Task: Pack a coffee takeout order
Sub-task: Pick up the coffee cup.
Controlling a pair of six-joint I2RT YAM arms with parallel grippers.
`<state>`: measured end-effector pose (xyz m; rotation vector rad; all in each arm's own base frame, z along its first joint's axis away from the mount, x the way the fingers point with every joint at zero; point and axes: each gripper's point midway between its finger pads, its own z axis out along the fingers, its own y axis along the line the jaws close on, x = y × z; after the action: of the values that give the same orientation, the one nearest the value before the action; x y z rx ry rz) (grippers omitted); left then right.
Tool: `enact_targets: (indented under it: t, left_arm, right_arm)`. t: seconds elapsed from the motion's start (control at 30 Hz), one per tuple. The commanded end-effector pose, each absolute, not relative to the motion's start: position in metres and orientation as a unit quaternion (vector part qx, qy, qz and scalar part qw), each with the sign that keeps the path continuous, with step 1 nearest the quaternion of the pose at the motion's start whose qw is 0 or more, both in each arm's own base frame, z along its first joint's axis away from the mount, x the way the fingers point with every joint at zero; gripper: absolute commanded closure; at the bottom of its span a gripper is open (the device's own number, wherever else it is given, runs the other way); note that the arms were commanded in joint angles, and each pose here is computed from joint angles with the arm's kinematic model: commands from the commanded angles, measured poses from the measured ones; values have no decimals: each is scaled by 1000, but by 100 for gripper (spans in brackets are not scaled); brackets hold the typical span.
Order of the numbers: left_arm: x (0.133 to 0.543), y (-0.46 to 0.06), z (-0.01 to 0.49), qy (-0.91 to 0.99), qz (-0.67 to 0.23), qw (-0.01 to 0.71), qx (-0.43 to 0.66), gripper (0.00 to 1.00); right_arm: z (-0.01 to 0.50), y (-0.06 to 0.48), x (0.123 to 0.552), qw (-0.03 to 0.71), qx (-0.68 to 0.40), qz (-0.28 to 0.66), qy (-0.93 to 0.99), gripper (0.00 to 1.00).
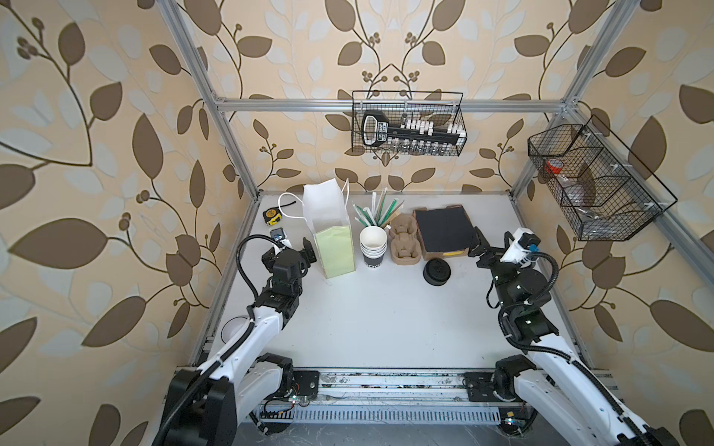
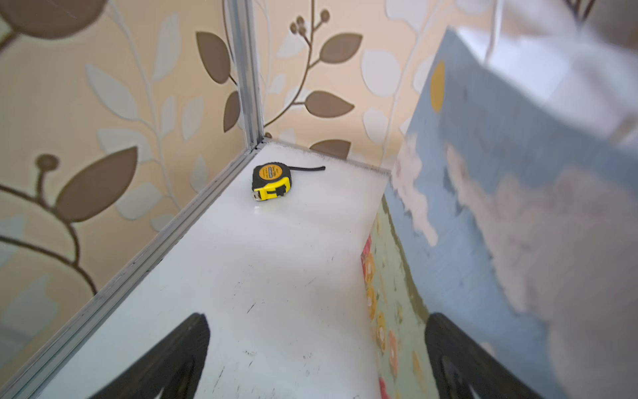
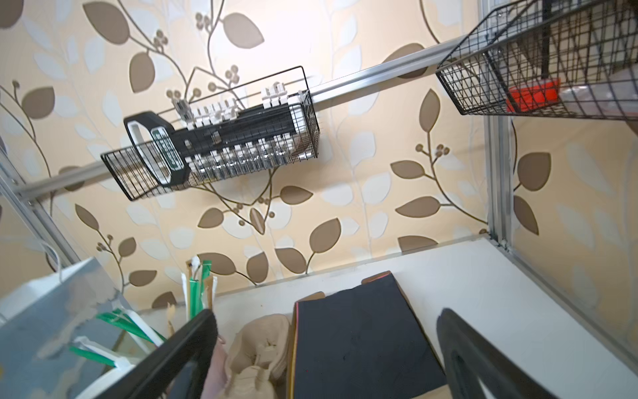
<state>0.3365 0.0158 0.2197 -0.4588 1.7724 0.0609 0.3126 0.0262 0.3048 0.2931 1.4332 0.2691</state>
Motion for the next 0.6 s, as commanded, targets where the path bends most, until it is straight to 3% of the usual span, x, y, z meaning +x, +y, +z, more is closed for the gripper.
enact_targets:
  t: [0.0, 0.13, 0.37, 0.57]
  left_arm:
    - [302, 28, 219, 778, -5, 546, -310, 1]
    - [251, 36, 218, 770, -44, 462, -438, 1]
    - [234, -20, 240, 815, -187, 425, -347, 1]
    - [222, -9, 253, 841, -126, 435, -298, 1]
  right_arm:
    - [274, 44, 316, 659, 146, 165, 719, 0]
    - [266, 67, 317, 609, 104, 144, 773, 0]
    - [251, 119, 316, 530, 23, 109, 841, 1]
    - [266, 204, 314, 495, -72, 82, 862, 13]
